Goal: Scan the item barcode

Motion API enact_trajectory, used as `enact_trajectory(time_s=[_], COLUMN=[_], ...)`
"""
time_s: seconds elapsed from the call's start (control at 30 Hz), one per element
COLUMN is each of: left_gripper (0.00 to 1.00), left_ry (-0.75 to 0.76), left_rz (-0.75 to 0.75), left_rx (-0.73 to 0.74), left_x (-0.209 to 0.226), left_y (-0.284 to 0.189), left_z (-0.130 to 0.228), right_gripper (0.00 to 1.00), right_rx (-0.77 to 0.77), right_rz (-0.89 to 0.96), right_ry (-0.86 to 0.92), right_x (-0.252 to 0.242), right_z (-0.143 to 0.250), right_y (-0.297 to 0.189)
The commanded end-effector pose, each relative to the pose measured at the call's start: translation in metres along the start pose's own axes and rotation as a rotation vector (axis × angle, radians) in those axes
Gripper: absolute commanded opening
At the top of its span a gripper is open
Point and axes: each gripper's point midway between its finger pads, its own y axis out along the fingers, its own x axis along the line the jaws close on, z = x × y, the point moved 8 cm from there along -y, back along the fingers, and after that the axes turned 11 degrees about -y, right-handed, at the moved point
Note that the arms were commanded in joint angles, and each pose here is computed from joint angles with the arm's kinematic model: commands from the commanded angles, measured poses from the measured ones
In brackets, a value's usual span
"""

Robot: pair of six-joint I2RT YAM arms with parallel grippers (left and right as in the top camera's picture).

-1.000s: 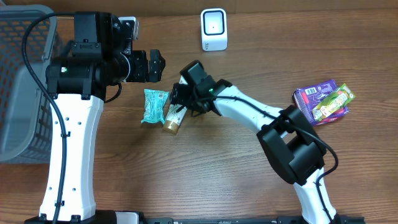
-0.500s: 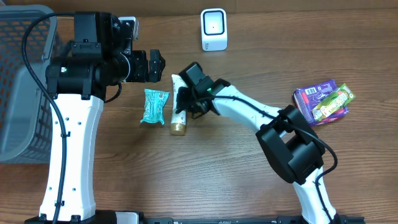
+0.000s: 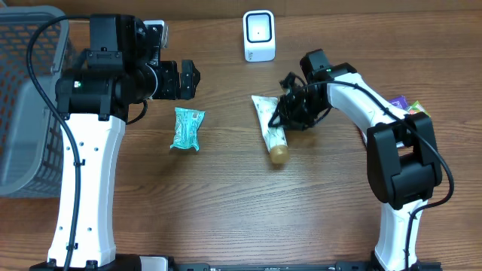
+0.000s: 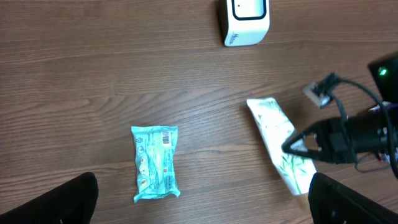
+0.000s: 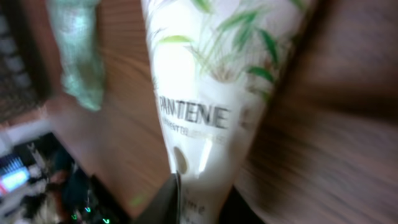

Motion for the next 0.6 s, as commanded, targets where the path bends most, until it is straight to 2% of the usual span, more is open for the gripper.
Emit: enact_trajectory(time_s=[0.0,0.1,0.27,0.33,0.47,0.57], left_gripper=[1.00,1.00,1.00,1.00,1.00,1.00], left_ry=[-0.012,-0.012,-0.012,-0.012,-0.012,-0.012], left_rz=[0.007,0.007,0.007,0.007,0.007,0.007], left_rx=[-0.004,-0.004,-0.004,-0.004,-0.004,-0.004], left_x=[-0.001,-0.001,-0.001,-0.001,-0.001,-0.001], left_y=[0.000,0.000,0.000,0.000,0.000,0.000], left_z=[-0.002,-0.002,-0.002,-0.002,-0.002,-0.002], right_gripper=[0.37,0.38,0.56,0.58,0.66,0.72], right_rx=[0.001,-0.012,-0.039,-0.044,-0.020,0.037], right_rz=[0.212,0.305,0.525,0.645,0.875,0.987], right_ry=[-0.120,-0.126,-0.160,-0.203,-0.326,-0.437], right_x=[-0.001,-0.007,0.007,0.022,0.053,0.076], right_z=[0.004,0.000,-0.017,-0.022,-0.016,0.003], right_y=[-0.007,-0.012,-0.040,-0.047,-0.030,-0.001])
